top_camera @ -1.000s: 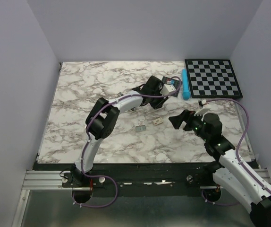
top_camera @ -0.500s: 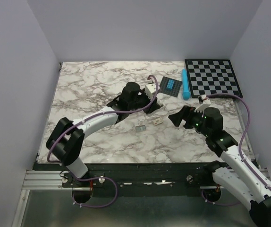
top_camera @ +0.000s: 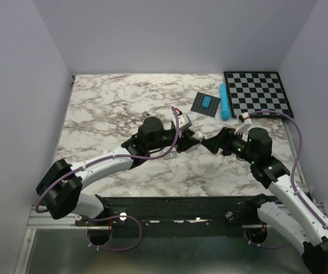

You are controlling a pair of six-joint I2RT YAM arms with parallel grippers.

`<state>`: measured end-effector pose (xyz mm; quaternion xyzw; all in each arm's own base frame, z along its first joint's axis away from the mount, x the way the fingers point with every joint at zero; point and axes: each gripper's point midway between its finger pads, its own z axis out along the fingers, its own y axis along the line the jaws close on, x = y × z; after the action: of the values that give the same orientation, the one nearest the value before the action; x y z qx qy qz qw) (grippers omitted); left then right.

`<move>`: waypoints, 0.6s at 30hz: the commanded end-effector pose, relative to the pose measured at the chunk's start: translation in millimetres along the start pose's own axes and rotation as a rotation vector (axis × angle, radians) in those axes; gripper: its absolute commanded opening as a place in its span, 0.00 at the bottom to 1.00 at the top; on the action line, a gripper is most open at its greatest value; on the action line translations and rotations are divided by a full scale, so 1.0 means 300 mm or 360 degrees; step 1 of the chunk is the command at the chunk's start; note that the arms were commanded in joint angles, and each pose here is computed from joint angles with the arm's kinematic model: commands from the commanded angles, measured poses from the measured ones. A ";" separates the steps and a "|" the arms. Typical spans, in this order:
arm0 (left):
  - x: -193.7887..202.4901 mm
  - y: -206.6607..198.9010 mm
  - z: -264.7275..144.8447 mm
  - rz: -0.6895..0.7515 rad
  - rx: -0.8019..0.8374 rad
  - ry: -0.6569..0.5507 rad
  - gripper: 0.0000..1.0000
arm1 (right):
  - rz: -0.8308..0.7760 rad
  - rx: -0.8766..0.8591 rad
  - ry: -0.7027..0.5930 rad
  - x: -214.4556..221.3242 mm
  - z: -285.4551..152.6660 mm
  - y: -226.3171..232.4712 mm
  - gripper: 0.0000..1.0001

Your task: Load the staples into the stapler

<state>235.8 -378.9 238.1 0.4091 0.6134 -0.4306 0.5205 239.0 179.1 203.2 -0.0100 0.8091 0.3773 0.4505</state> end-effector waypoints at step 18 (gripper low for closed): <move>-0.100 -0.082 -0.019 0.0185 0.0066 -0.0158 0.00 | 0.0209 -0.0139 -0.0071 -0.023 -0.003 0.062 0.60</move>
<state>222.1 -381.0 247.8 0.4224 0.5874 -0.4296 0.5403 236.1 186.6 215.5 0.0253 0.7913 0.4223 0.4414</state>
